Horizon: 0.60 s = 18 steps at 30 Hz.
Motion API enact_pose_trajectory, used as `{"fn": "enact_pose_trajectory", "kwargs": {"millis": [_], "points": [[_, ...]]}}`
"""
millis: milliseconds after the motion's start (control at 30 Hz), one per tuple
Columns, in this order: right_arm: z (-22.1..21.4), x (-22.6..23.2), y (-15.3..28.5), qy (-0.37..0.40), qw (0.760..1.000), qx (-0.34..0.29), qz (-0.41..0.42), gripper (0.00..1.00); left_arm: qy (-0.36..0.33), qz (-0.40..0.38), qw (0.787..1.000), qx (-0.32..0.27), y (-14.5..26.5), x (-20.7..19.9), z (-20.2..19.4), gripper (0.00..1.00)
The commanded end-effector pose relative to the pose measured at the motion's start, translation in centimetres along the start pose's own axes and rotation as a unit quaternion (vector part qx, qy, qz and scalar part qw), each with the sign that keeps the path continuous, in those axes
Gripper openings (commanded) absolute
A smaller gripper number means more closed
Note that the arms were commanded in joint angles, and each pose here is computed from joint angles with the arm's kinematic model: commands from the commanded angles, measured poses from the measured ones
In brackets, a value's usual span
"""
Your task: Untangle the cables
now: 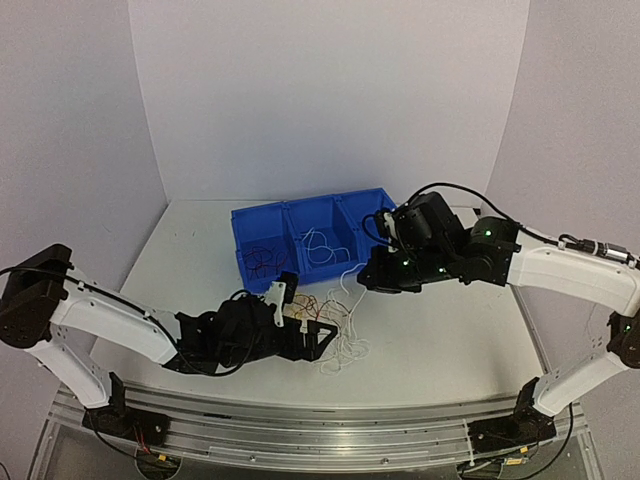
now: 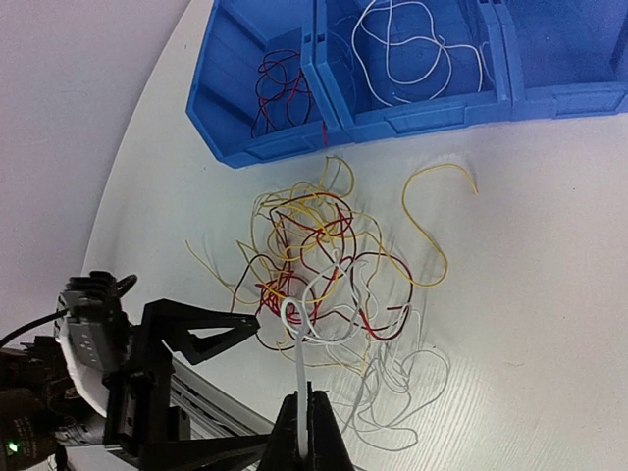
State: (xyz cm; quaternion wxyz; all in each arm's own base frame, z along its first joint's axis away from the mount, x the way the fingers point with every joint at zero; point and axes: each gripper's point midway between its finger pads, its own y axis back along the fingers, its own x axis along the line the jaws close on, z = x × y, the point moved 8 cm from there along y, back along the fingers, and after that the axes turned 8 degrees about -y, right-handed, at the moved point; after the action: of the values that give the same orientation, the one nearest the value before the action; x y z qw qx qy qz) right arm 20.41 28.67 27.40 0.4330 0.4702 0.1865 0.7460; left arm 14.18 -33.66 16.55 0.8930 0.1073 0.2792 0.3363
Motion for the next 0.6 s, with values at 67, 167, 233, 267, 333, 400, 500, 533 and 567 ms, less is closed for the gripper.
{"fn": "enact_pose_trajectory", "kwargs": {"millis": [67, 167, 233, 267, 333, 400, 500, 533, 567], "points": [[0.3, 0.8, 1.1, 0.008, 1.000, 0.001, 0.016, 0.00, 0.015, -0.006, 0.999, -0.036, -0.3, -1.4, 2.3, 0.99], [0.2, 0.7, 1.1, 0.000, 1.000, 0.002, 0.016, 0.00, 0.017, 0.004, 1.000, -0.026, -2.4, -2.0, 2.2, 0.99], [0.3, 0.7, 1.1, -0.005, 1.000, 0.002, 0.018, 0.00, 0.027, 0.012, 0.999, -0.026, -3.6, -2.2, 2.1, 0.98], [0.2, 0.8, 1.2, -0.006, 1.000, 0.004, 0.019, 0.00, 0.033, 0.020, 0.999, -0.025, -4.3, -2.2, 2.0, 0.98], [0.2, 0.9, 1.2, -0.009, 1.000, 0.007, 0.024, 0.00, 0.044, 0.044, 0.998, -0.023, -5.9, -2.1, 1.7, 0.97], [0.2, 1.0, 1.3, -0.011, 0.999, 0.011, 0.030, 0.00, 0.063, 0.070, 0.995, -0.023, -7.3, -2.1, 1.7, 0.93], [0.0, 1.1, 1.6, -0.014, 0.999, 0.017, 0.037, 0.00, 0.094, 0.110, 0.989, -0.015, -8.6, -1.6, 1.5, 0.89], [0.0, 1.1, 1.7, -0.014, 0.999, 0.017, 0.039, 0.00, 0.104, 0.117, 0.988, -0.012, -9.0, -1.4, 1.5, 0.88], [0.0, 1.0, 1.8, -0.015, 0.999, 0.017, 0.041, 0.00, 0.110, 0.120, 0.987, -0.008, -9.3, -1.2, 1.3, 0.88]]}}
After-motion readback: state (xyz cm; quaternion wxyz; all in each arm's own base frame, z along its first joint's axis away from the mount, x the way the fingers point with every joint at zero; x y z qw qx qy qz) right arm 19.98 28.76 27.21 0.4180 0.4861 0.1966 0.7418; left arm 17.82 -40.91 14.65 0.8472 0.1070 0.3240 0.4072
